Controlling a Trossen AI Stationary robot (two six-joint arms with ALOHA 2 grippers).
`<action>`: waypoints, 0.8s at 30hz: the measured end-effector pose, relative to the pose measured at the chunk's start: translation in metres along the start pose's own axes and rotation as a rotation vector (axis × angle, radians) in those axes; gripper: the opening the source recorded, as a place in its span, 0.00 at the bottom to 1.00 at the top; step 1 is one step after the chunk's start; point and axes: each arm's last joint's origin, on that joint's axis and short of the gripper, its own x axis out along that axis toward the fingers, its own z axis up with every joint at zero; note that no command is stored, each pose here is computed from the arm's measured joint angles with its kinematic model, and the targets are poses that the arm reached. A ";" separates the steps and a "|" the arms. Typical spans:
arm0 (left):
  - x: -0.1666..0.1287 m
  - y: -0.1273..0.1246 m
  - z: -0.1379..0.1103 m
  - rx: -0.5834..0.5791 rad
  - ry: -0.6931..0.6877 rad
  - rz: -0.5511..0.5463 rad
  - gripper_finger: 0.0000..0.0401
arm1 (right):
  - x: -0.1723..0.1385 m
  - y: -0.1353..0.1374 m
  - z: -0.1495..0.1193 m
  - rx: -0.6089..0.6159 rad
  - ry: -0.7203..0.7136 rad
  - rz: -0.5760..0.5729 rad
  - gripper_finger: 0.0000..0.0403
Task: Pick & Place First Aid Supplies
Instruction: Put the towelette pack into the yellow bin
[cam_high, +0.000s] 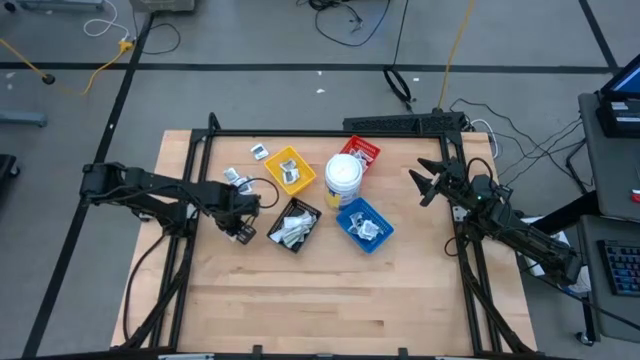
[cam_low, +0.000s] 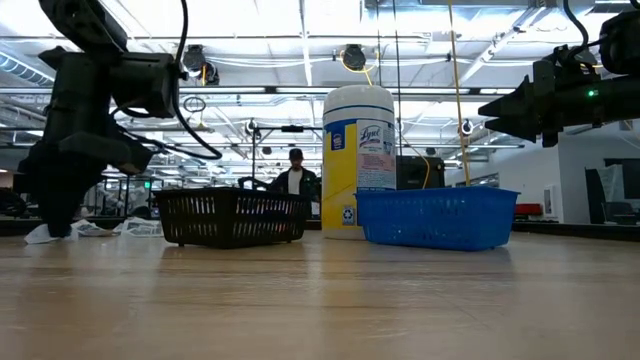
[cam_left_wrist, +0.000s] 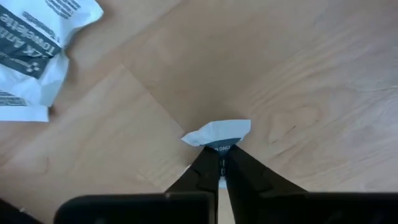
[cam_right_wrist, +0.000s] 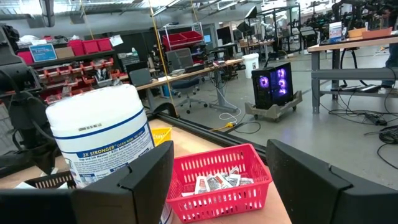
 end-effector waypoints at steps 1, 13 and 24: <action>0.000 0.000 0.000 -0.002 0.006 -0.006 0.04 | 0.000 0.000 0.000 0.000 0.000 0.000 0.63; -0.041 0.004 -0.001 -0.023 -0.005 -0.069 0.02 | 0.000 0.000 0.000 0.000 0.000 0.000 0.63; -0.095 0.007 0.005 -0.033 -0.033 -0.087 0.02 | 0.000 0.000 0.000 0.000 0.000 0.000 0.63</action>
